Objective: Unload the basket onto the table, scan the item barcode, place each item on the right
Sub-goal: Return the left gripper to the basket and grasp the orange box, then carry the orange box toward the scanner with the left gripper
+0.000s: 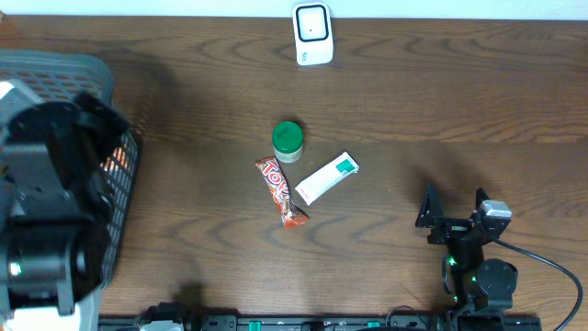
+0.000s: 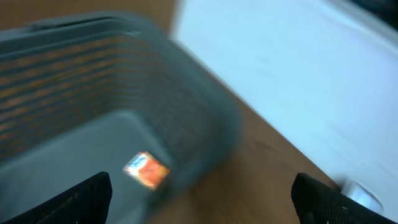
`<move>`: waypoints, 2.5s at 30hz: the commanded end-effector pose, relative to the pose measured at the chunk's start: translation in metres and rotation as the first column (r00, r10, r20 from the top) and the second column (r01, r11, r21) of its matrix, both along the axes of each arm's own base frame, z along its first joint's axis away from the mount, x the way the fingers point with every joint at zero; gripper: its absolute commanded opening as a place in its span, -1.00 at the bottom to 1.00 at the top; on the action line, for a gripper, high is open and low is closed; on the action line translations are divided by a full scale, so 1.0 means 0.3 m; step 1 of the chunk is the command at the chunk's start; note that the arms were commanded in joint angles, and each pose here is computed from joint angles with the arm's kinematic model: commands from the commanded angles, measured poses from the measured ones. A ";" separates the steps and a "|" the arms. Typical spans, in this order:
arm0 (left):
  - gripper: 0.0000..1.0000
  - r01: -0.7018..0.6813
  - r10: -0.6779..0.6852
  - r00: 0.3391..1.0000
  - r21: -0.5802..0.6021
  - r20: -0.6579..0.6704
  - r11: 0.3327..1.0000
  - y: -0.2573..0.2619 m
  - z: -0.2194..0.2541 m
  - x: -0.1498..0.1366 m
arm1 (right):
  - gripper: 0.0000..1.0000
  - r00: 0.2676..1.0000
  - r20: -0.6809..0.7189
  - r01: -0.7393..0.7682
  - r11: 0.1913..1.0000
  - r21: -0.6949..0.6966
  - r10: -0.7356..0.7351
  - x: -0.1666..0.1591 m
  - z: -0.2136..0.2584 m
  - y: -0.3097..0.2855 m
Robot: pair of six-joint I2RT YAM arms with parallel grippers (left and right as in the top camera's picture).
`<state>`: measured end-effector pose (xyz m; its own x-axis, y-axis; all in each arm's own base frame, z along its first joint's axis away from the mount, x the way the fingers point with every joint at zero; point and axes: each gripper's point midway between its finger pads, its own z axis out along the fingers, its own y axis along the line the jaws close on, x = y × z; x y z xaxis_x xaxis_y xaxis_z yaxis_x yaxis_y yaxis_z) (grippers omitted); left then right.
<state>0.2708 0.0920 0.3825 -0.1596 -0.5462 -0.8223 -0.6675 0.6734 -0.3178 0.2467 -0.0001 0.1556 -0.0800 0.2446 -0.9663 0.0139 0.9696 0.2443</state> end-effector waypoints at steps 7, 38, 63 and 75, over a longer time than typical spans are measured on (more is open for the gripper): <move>0.85 -0.370 0.342 0.927 -0.227 -0.155 0.901 0.302 -0.253 0.043 | 0.98 1.000 -0.002 0.015 1.000 0.008 -0.015 -0.001 -0.002 -0.010; 0.85 -0.716 0.299 0.684 -0.532 -0.665 0.452 0.335 -1.196 0.278 | 0.99 1.000 -0.002 0.015 1.000 0.008 -0.015 -0.001 -0.002 -0.010; -0.38 -0.631 0.286 0.766 -0.586 -0.576 0.508 0.512 -0.923 0.186 | 0.99 1.000 -0.002 0.015 1.000 0.008 -0.015 -0.001 -0.002 -0.010; -0.37 0.094 -0.058 0.995 -0.674 0.077 0.733 0.173 -0.128 0.072 | 0.99 1.000 -0.002 0.015 1.000 0.008 -0.015 -0.001 -0.002 -0.010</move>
